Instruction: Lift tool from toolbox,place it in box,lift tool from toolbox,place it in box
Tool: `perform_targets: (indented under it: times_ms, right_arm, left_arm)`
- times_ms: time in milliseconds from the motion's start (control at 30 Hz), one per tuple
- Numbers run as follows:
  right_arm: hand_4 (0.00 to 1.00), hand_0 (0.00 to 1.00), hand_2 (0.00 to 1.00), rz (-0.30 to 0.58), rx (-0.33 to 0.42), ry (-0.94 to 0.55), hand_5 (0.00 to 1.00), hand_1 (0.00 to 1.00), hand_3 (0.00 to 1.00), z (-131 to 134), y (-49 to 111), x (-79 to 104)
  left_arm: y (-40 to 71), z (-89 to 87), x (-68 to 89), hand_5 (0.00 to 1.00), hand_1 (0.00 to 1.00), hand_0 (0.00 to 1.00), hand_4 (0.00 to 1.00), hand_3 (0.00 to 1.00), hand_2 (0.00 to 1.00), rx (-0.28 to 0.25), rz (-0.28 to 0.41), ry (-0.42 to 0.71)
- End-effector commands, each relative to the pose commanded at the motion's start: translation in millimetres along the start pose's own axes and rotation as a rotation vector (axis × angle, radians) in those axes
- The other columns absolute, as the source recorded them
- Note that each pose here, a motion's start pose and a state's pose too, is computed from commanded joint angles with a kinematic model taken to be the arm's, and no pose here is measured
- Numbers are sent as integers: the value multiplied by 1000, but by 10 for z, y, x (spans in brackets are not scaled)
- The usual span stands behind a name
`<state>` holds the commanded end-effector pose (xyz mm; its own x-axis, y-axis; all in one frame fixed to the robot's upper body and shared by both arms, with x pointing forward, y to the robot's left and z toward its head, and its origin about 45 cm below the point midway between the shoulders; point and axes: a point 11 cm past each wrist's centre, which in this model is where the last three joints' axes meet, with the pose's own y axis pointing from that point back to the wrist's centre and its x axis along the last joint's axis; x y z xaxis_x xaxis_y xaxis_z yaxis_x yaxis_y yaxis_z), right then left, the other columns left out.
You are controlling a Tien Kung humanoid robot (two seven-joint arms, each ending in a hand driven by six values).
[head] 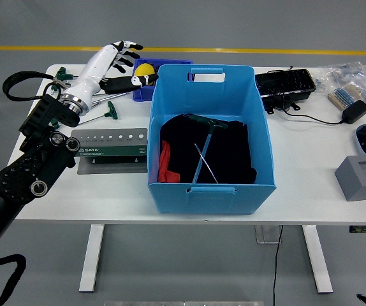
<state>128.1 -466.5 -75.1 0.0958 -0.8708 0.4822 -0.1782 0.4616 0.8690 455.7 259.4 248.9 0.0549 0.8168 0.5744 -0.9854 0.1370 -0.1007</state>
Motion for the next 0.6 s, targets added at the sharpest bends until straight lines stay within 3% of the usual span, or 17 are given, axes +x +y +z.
perform_targets:
  times_ms: [133, 167, 233, 333, 367, 433, 533, 567, 600]
  right_arm:
    - [774, 617, 665, -2, -2, 4, 653, 597, 538, 14, -1, -13]
    - [773, 617, 665, -2, -2, 5, 652, 597, 537, 16, -1, -16]
    - [773, 617, 665, -3, -3, 5, 652, 597, 537, 21, -1, -25]
    - [773, 617, 665, -4, -6, -4, 652, 597, 537, 38, -2, -33]
    - [772, 617, 665, -4, -6, -5, 652, 597, 537, 40, -2, -35]
    - [772, 617, 665, -3, -4, -4, 652, 597, 537, 30, -1, -35]
    - [772, 617, 665, -3, -1, -3, 652, 597, 537, 19, 0, -33]
    - [771, 617, 664, -3, -1, -3, 651, 596, 537, 19, 0, -36]
    - [771, 617, 664, -4, -2, -2, 651, 596, 537, 22, 0, -43]
  left_arm:
    - [212, -375, 380, 573, 598, 468, 992, 799, 716, 69, 124, 226]
    - [284, -467, 459, 594, 606, 519, 998, 792, 720, 74, 146, 276]
    - [438, -653, 547, 594, 606, 519, 998, 792, 720, 79, 155, 359]
    - [691, -938, 566, 594, 606, 519, 998, 792, 720, 113, 148, 474]
    - [791, -1037, 568, 636, 643, 636, 998, 796, 768, 126, 150, 517]
    - [968, -1181, 559, 636, 643, 636, 998, 796, 768, 142, 161, 606]
    - [1178, -1300, 507, 636, 643, 636, 998, 796, 768, 146, 193, 725]
    - [1246, -1327, 476, 699, 732, 715, 998, 804, 823, 147, 201, 746]
    - [1314, -1350, 435, 699, 732, 715, 998, 804, 823, 148, 208, 768]
